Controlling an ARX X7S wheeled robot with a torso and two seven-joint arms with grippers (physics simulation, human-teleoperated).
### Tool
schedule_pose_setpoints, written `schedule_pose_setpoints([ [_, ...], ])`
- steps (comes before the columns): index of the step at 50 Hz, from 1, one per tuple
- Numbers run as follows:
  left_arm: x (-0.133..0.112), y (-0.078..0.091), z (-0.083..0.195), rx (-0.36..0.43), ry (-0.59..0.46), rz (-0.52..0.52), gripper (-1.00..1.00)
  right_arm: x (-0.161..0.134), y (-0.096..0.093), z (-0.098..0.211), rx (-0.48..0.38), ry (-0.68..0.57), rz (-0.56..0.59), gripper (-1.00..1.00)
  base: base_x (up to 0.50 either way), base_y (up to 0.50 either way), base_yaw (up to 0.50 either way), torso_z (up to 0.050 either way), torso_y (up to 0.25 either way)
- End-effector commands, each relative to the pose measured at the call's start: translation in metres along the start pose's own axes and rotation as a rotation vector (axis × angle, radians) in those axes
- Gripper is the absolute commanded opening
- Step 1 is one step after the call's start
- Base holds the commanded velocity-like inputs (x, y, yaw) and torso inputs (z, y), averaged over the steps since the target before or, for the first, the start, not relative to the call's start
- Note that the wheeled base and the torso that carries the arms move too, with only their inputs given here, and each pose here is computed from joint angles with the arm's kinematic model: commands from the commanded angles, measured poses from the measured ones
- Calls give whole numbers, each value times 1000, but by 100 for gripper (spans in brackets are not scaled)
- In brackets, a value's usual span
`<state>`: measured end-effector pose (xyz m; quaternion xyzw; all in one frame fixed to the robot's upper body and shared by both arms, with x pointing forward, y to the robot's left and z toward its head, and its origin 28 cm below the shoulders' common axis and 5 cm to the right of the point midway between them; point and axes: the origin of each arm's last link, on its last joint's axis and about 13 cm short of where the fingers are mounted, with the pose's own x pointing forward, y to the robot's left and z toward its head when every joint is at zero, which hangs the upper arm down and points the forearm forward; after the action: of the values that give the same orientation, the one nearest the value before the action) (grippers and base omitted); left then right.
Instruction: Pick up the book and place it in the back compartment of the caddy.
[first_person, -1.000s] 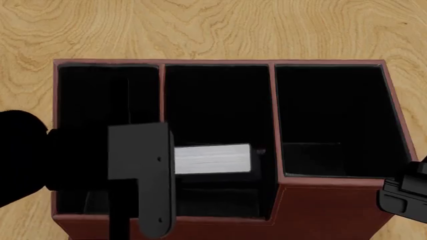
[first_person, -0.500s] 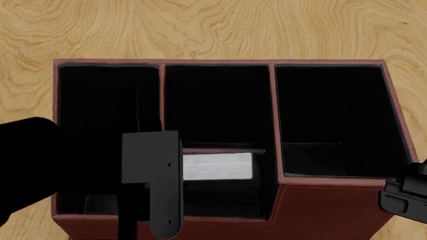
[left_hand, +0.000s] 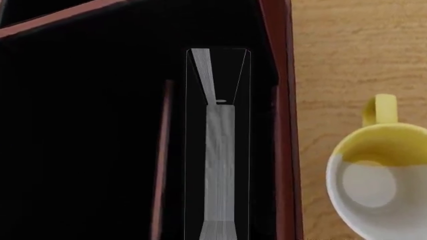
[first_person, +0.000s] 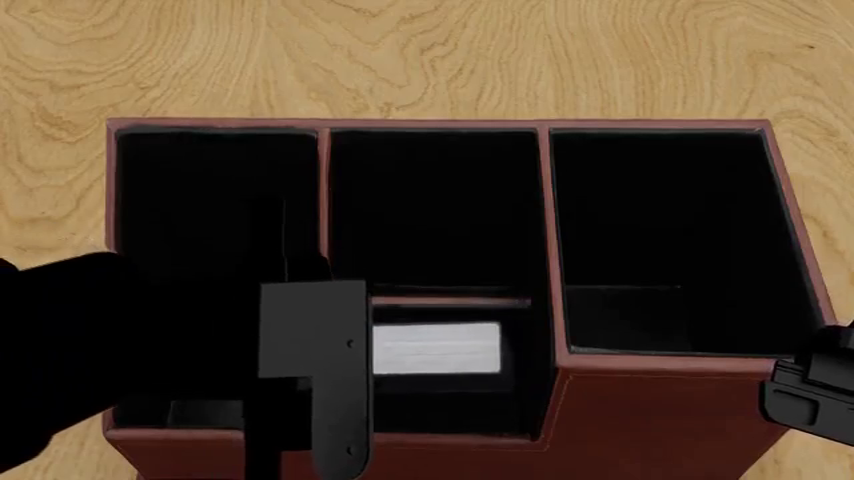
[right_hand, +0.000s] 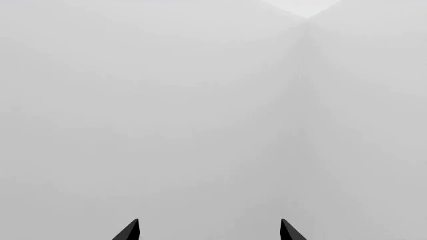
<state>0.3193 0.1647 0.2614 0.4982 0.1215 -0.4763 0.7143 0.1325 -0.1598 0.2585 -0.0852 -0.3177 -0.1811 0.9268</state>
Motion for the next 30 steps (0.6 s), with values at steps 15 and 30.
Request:
schedule_pose_setpoints([
  [15, 4, 10, 6, -6, -42, 34, 100, 0, 0, -2, -5, -12, 6, 100, 0, 0, 0, 0, 1],
  [30, 1, 12, 7, -1, -51, 49, 100, 0, 0, 0, -6, -14, 5, 100, 0, 0, 0, 0, 0],
])
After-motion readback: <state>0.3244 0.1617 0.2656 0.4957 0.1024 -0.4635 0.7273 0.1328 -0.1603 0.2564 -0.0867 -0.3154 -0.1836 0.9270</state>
